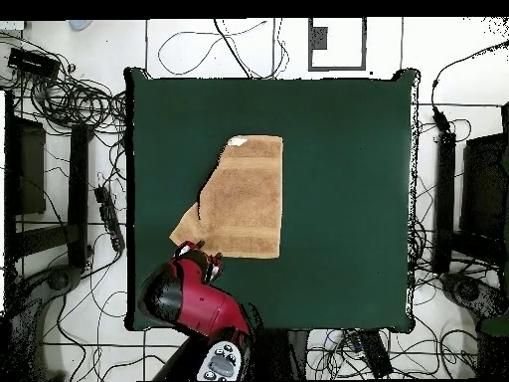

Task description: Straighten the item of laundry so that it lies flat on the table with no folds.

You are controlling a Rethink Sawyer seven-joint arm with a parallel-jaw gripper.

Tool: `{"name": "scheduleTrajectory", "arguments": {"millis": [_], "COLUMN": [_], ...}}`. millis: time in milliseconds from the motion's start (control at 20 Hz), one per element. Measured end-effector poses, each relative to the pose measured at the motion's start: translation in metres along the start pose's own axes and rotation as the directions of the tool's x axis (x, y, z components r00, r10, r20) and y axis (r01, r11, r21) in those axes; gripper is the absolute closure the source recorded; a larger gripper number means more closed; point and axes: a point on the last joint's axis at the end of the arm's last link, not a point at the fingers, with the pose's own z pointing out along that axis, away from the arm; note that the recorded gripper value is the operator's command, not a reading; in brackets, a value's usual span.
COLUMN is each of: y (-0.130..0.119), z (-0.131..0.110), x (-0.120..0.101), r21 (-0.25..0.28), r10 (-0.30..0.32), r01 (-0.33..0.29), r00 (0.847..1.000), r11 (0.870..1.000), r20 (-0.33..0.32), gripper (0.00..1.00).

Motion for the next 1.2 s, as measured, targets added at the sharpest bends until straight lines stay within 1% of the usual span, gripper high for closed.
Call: {"name": "scheduleTrajectory", "arguments": {"millis": [300, 550, 600, 700, 750, 900, 1000, 1050, 1100, 1200], "y": [-0.008, -0.017, -0.020, -0.024, -0.029, -0.031, -0.032, -0.032, -0.032, -0.031], "z": [-0.001, 0.001, 0.003, 0.005, 0.008, 0.010, 0.011, 0.014, 0.015, 0.018], "x": [-0.004, -0.024, -0.035, -0.050, -0.075, -0.101, -0.111, -0.129, -0.140, -0.152], "r21": [0.010, 0.006, 0.005, 0.001, -0.007, -0.017, -0.021, -0.027, -0.031, -0.036], "r10": [-0.020, -0.030, -0.028, -0.023, -0.015, -0.011, -0.011, -0.014, -0.017, -0.018], "r01": [0.020, 0.030, 0.028, 0.023, 0.016, 0.012, 0.012, 0.016, 0.020, 0.022], "r00": [1.000, 0.999, 1.000, 1.000, 1.000, 0.999, 0.998, 0.996, 0.995, 0.993], "r11": [1.000, 1.000, 1.000, 1.000, 1.000, 1.000, 1.000, 0.999, 0.999, 0.999], "r20": [0.012, 0.012, 0.010, 0.011, 0.022, 0.049, 0.061, 0.086, 0.099, 0.116], "gripper": [0.00, 0.00, 0.00, 0.00, 0.00, 0.00, 0.00, 0.00, 0.00, 0.00]}}
